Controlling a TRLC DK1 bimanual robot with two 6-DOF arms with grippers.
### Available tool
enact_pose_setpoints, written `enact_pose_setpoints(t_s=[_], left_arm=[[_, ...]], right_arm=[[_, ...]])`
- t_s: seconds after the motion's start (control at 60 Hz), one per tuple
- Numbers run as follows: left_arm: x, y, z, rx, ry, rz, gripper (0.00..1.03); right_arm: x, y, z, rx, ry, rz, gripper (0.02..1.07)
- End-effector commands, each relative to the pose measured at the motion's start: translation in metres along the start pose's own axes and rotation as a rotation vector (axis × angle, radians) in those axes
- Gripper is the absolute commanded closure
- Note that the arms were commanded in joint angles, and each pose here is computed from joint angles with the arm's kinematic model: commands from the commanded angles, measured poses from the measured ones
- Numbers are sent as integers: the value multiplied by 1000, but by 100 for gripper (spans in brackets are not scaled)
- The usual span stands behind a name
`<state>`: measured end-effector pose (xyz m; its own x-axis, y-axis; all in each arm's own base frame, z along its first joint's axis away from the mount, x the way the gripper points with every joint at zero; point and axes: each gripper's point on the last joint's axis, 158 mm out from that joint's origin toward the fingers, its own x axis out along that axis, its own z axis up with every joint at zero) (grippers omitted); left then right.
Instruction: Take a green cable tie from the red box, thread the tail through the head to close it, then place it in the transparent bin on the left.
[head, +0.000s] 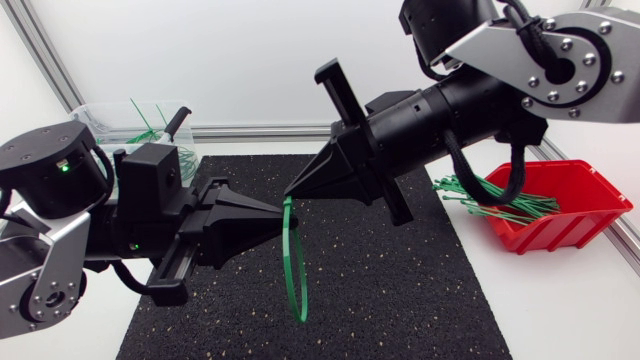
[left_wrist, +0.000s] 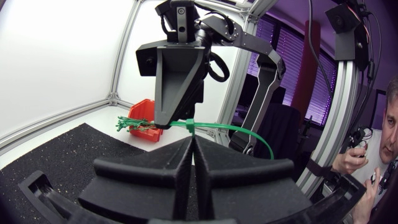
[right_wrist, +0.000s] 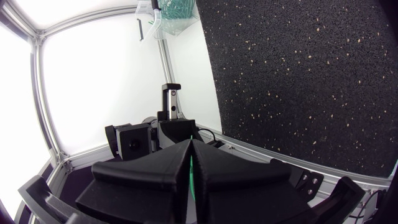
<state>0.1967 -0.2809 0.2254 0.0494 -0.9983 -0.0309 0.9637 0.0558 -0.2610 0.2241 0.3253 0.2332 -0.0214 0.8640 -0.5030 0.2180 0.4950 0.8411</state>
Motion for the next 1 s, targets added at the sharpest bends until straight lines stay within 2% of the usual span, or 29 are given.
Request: enact_pose_setpoints(t_s=[0.0,0.217,0.333,0.4,0.483,0.55,0.583,0.683,0.767,0.867,0.983], left_arm=[[1,-20,18,71,-21,-45,100],[1,-35,25,81,-30,-69,100],[3,-23,20,58,-18,-49,100],[2,-6,21,16,-4,-7,100],[0,11,21,-43,18,38,100],[2,22,19,-93,45,59,100],[2,26,19,-109,54,72,100],[0,48,16,-166,106,143,100],[-4,72,6,-168,186,260,100],[-17,96,5,-178,241,369,100],[-43,126,19,-180,249,505,100]], right_arm=[[7,-5,7,22,-16,-18,101],[16,-18,17,47,-30,-55,101],[13,-12,11,24,-29,-46,101],[8,-7,15,-2,-75,-47,100],[6,-7,22,-29,-106,-71,83],[7,-14,29,-46,-131,-115,78],[7,-21,35,-59,-156,-151,68],[6,-41,49,-88,-192,-249,48],[3,-58,63,-105,-223,-319,30],[-10,-68,77,-115,-269,-375,16],[-27,-78,91,-135,-324,-441,8]])
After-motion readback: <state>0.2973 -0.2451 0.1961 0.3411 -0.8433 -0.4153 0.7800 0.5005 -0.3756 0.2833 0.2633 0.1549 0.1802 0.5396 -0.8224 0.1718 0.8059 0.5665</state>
